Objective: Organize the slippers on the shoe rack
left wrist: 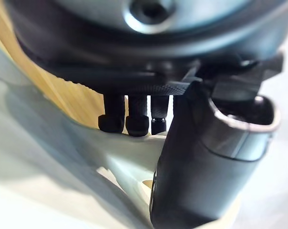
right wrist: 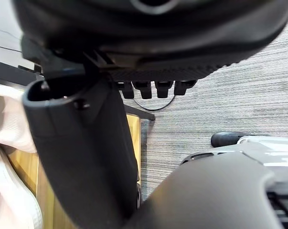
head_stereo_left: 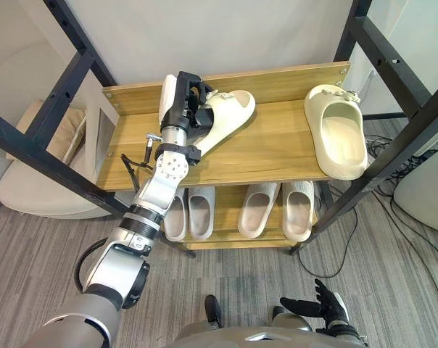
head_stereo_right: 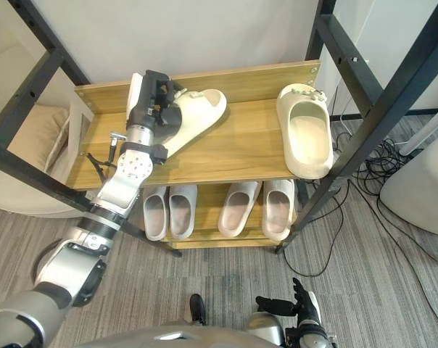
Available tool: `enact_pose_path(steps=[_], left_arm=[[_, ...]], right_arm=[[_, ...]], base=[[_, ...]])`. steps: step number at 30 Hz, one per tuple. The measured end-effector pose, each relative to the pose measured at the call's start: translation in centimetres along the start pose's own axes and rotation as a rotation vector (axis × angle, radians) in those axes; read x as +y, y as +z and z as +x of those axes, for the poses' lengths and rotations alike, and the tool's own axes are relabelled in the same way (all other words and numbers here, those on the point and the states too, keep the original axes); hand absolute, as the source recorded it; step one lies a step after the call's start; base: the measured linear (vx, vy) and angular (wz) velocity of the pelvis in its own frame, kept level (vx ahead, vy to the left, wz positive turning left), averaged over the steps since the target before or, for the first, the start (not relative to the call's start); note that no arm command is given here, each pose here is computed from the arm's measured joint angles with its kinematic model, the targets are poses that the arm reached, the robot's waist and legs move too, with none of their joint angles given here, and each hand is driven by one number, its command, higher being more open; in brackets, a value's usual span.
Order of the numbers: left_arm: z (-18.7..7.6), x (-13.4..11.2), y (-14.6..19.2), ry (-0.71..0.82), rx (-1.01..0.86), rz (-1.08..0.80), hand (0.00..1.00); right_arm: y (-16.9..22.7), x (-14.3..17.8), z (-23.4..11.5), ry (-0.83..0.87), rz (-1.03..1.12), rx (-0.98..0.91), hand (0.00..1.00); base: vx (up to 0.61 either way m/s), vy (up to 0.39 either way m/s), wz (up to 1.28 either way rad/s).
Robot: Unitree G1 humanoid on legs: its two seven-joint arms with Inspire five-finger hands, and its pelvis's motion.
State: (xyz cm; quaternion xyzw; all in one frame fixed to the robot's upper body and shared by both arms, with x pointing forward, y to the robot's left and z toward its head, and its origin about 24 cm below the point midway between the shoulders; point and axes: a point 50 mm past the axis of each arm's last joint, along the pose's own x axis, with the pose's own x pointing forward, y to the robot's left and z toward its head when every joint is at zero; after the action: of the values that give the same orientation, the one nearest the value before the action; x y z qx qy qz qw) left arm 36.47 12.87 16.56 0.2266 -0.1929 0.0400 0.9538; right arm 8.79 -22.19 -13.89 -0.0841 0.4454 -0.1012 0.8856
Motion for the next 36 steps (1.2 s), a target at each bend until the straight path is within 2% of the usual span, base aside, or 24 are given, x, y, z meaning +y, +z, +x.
enact_pose_path(steps=[17,18,23,36], left_arm=[[0.0,-4.9,3.8,-0.107,-0.083,-0.096,0.00],[0.0,-5.2,4.0,-0.115,-0.090,-0.093,1.00],[-0.2,-6.5,5.1,-0.152,-0.124,-0.087,1.00],[-0.2,-6.8,4.8,-0.132,-0.101,-0.094,1.00]], right_arm=[[0.5,0.0,0.1,0.003,0.026,-0.015,1.00],[0.5,0.0,0.1,0.003,0.026,-0.015,1.00],[0.7,0.0,0.1,0.004,0.031,-0.022,1.00],[0.7,-0.1,0.1,0.007,0.034,-0.021,1.00]], base=[[-0.01,0.001,0.02],[0.00,0.000,0.00],[0.00,0.000,0.00],[-0.01,0.001,0.04]])
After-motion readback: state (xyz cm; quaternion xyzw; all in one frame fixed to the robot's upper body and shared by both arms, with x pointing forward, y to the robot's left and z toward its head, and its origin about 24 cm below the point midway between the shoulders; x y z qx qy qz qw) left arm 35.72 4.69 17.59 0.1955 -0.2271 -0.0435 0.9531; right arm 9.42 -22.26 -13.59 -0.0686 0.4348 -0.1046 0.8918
